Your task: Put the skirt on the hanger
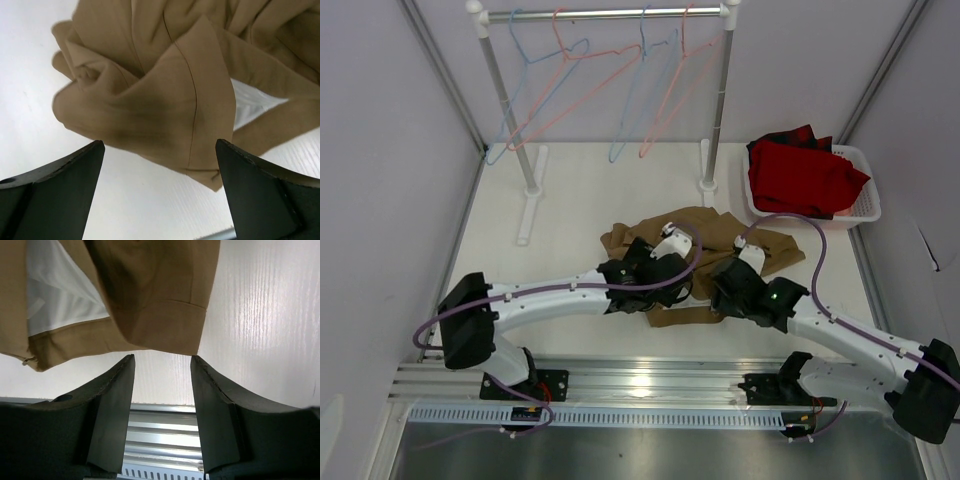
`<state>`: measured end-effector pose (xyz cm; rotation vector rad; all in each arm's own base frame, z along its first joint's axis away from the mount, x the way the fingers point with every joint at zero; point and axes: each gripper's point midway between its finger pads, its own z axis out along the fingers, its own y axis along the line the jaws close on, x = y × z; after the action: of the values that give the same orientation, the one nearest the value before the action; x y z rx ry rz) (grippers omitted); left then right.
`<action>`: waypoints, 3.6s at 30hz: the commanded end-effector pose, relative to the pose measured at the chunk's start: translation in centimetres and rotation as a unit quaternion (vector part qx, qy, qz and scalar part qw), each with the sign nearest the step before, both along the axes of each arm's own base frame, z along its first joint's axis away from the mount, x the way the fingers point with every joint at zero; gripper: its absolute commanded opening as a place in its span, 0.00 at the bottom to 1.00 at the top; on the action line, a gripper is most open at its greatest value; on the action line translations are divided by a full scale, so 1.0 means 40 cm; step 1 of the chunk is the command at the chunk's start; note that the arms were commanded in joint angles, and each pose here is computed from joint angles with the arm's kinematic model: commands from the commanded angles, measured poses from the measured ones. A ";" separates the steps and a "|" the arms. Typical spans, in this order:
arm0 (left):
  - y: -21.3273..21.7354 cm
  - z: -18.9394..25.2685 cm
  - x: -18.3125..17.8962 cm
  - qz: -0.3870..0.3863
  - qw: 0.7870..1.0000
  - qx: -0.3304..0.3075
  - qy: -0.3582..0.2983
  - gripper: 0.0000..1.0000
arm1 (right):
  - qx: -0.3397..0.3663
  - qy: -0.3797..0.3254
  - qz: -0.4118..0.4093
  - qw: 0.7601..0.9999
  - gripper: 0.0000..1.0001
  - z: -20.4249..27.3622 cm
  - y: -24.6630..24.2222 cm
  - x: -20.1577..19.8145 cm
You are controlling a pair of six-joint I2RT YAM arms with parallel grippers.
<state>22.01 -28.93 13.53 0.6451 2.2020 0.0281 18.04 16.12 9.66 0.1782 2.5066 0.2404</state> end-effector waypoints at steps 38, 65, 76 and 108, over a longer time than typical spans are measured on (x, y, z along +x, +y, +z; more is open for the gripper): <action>-0.125 -0.101 0.156 -0.100 0.977 0.185 0.037 0.89 | 0.038 -0.026 -0.047 0.998 0.32 -0.103 -0.012 0.009; 0.048 0.109 0.103 -0.018 0.998 0.062 0.015 0.00 | 0.028 -0.131 -0.020 0.991 0.00 0.219 0.000 0.099; 0.148 0.365 0.084 0.007 0.992 -0.123 -0.028 0.00 | 0.052 -0.246 0.059 0.966 0.00 0.604 0.089 0.119; 0.122 0.036 0.147 0.050 0.892 -0.443 0.075 0.52 | 0.127 -0.093 0.097 0.983 0.00 0.131 0.157 0.117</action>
<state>25.83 -22.57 9.68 0.0321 2.2956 -0.8190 21.60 20.63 13.02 -0.0374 2.3966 0.5133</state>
